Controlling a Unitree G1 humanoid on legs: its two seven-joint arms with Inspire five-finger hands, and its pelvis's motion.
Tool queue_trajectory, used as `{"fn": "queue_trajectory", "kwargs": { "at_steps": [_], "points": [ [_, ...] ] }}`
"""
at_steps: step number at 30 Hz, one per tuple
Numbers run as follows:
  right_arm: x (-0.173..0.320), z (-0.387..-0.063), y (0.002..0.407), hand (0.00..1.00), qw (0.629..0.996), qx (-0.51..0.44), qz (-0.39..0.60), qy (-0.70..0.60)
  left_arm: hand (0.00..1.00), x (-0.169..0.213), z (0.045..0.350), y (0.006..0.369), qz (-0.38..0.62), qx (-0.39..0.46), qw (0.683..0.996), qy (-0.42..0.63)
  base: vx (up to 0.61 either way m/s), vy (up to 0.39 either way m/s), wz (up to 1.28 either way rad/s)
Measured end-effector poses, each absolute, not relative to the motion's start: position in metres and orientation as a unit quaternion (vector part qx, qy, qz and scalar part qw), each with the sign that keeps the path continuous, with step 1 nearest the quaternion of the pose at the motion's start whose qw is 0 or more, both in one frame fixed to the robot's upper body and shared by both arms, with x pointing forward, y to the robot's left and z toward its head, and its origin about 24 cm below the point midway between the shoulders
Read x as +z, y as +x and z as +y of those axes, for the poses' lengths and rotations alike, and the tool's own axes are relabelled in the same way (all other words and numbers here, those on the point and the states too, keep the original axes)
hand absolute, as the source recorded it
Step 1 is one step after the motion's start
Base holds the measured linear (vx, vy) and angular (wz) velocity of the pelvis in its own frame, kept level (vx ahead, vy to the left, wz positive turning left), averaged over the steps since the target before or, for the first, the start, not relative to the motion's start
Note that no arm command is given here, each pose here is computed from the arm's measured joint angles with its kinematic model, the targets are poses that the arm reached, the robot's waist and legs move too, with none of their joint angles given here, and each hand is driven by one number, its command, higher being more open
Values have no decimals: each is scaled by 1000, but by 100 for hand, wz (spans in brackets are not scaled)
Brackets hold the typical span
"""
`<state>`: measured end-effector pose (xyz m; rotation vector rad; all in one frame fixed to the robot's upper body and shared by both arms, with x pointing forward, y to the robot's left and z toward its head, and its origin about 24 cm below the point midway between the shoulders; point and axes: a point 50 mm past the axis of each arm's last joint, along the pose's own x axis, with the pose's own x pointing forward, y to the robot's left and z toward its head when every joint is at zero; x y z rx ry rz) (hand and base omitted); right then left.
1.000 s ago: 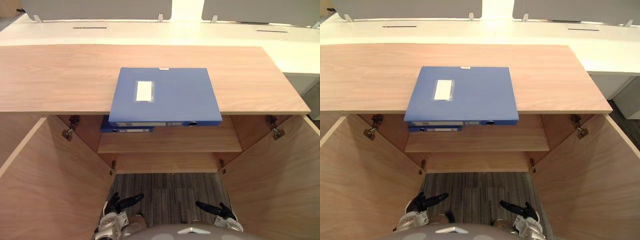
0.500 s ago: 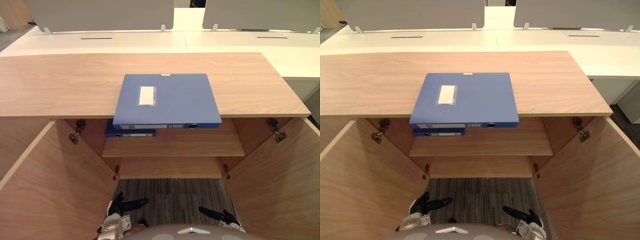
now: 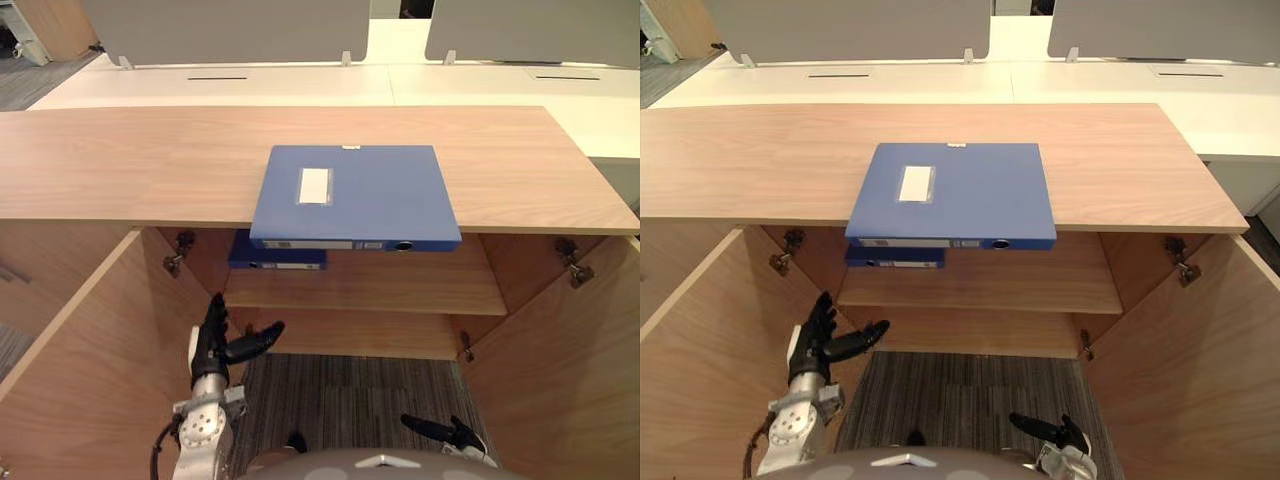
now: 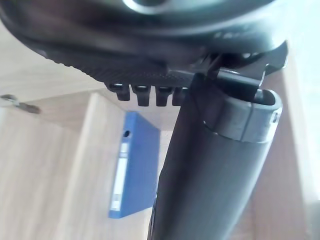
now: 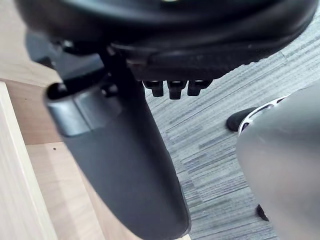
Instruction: Walk over to the cabinet, pick up the folder, carry it to the office cabinet, place the folder inside the office cabinet, then close the office cabinet door
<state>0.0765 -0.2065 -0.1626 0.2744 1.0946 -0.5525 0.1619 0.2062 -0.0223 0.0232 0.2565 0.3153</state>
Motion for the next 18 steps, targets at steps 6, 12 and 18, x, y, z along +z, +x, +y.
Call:
{"fn": "queue_trajectory", "kwargs": {
  "at_steps": [6,12,18],
  "points": [
    [-162,-208,76,100,812,-250,513,121,100,21,205,172,16,153,987,49,-9,-31,0],
    [-162,-215,71,100,812,-248,517,106,100,39,212,174,-23,152,978,141,-62,-20,-1],
    [-165,-219,55,100,801,-234,545,78,100,54,224,174,-51,162,961,217,-25,-11,0]
  ]
}}
